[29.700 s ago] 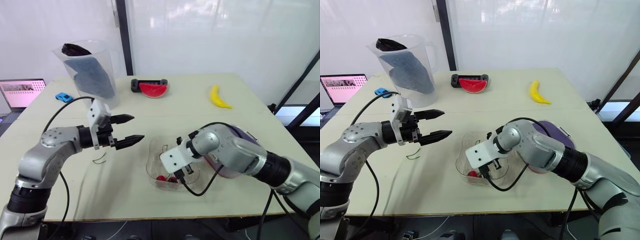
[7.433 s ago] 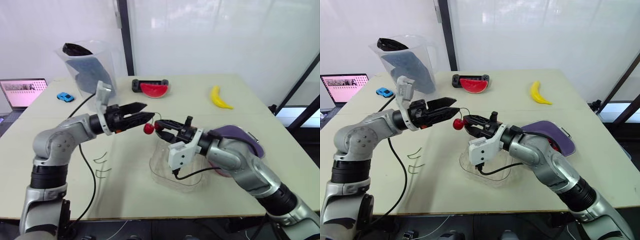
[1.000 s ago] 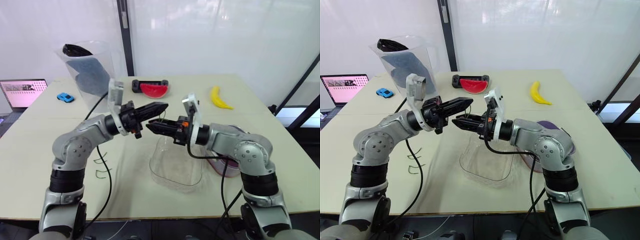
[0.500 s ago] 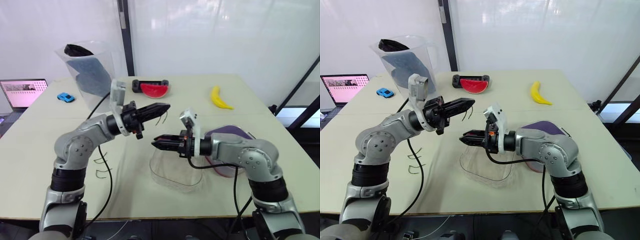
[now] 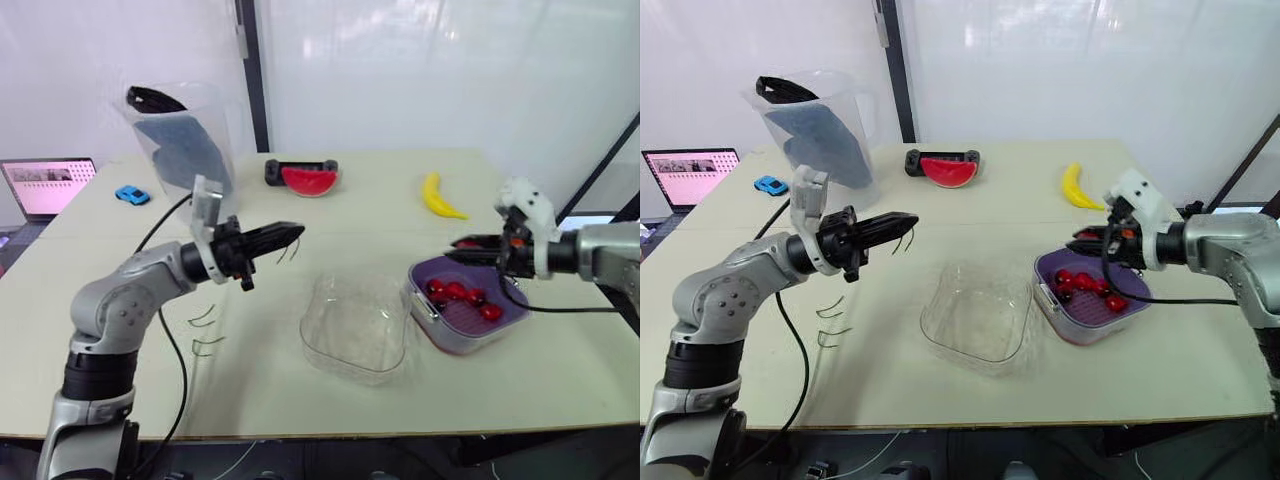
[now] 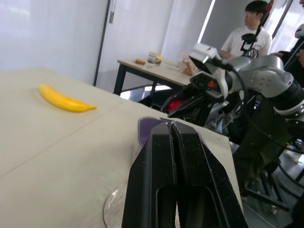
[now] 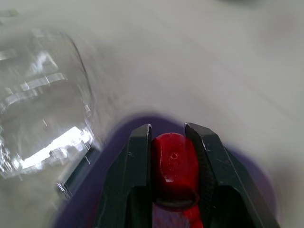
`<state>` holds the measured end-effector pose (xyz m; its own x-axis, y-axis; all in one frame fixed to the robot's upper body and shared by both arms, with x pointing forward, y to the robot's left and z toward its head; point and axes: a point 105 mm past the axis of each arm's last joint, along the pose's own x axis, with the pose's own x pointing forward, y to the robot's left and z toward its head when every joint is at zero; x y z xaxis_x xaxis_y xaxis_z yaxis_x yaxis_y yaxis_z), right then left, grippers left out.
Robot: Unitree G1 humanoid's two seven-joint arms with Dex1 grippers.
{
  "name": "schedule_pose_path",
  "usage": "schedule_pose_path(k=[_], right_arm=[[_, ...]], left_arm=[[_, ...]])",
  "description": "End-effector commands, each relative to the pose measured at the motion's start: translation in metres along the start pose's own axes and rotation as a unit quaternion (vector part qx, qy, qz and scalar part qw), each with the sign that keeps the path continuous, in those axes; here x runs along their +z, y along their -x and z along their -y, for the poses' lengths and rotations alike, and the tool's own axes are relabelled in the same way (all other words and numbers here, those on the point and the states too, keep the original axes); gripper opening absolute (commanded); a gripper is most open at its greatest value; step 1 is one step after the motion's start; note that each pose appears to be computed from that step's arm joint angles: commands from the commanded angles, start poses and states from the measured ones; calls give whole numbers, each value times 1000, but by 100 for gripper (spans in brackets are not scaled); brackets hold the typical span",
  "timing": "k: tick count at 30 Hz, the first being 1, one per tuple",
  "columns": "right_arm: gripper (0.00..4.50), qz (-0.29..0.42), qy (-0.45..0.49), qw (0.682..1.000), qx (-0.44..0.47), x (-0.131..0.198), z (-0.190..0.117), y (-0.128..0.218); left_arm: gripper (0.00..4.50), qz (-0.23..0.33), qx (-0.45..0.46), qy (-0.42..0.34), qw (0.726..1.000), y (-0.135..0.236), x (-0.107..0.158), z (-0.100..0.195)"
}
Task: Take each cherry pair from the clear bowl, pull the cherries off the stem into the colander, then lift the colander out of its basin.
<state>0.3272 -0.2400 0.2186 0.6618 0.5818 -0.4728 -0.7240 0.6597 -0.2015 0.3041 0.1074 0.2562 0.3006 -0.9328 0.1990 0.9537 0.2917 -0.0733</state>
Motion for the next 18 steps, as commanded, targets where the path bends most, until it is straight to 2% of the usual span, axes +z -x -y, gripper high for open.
schedule_pose_path(k=[1,4,5,7,12,15,18], right_arm=[[103,-40,22,999,0,-17,3,5],[103,-53,-1,999,13,-28,-1,5],[132,-52,-2,999,13,-28,-2,6],[196,-52,1,999,14,-27,-1,7],[438,-27,50,998,18,2,3,21],[445,25,94,993,60,37,-11,26],[445,144,107,970,164,97,-51,28]], left_arm=[[0,7,1,-27,1000,7,8,8],[0,5,8,-24,1000,10,6,9],[0,5,10,-23,1000,11,6,9],[0,4,14,-21,1000,12,5,9],[0,-4,22,-22,999,17,5,7],[0,-12,33,-26,999,23,4,6],[0,-29,60,-24,998,33,0,2]])
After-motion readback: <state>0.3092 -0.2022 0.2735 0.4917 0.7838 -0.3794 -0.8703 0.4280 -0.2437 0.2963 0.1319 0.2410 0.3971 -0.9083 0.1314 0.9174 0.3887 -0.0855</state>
